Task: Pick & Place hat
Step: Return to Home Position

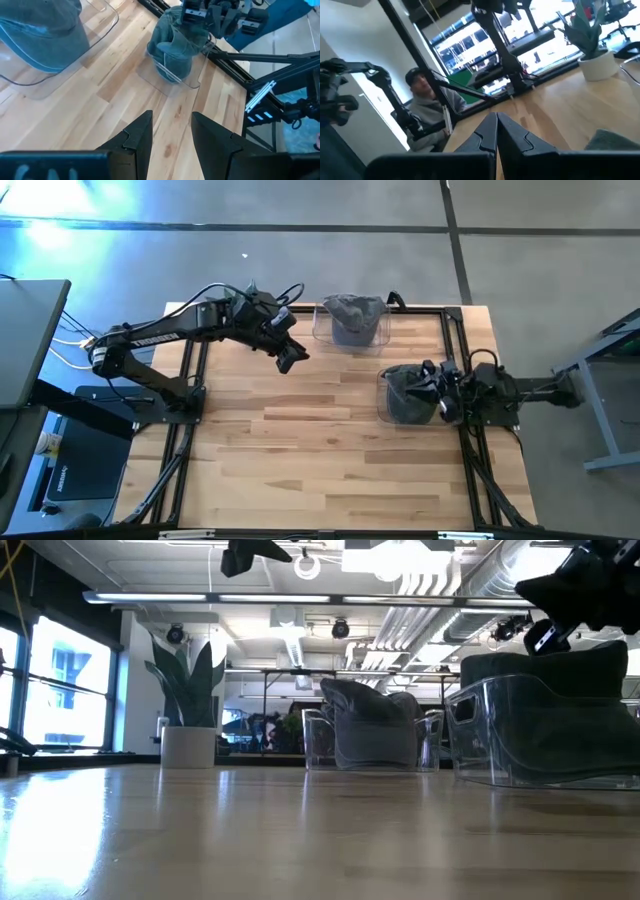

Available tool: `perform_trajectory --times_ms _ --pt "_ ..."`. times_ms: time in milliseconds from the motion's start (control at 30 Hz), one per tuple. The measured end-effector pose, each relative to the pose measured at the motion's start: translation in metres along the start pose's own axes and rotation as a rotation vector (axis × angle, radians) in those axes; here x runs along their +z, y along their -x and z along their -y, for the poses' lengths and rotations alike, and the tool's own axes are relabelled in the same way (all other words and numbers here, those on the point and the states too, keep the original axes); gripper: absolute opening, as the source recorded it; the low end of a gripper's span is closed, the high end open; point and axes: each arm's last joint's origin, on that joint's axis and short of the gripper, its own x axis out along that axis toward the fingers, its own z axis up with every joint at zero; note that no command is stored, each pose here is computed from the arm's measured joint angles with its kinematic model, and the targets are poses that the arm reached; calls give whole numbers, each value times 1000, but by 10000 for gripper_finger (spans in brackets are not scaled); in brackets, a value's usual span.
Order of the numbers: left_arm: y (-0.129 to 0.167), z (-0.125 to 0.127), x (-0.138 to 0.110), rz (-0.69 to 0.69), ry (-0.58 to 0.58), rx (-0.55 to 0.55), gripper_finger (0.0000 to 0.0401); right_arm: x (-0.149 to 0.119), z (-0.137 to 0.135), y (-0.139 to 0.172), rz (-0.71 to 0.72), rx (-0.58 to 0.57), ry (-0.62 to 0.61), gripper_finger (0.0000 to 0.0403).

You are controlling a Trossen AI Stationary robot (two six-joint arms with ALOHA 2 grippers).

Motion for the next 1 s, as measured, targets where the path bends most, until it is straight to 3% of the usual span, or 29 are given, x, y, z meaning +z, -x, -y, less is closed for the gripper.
perform_trajectory --times_ms 333,533,667,800,1000 --pt "11 0 -2 5 -42 7 130 -10 14 3 -3 -79 92 0" --pt "37 -6 -8 20 -91 112 130 -13 17 3 -40 -113 162 0" --pt "61 -19 -11 39 -155 151 130 -13 17 3 -45 -115 178 5" --pt "80 -47 -26 85 -178 182 130 -14 17 2 -49 -112 175 11" --pt "95 -94 -66 236 -192 139 130 -14 17 2 -49 -112 174 7"
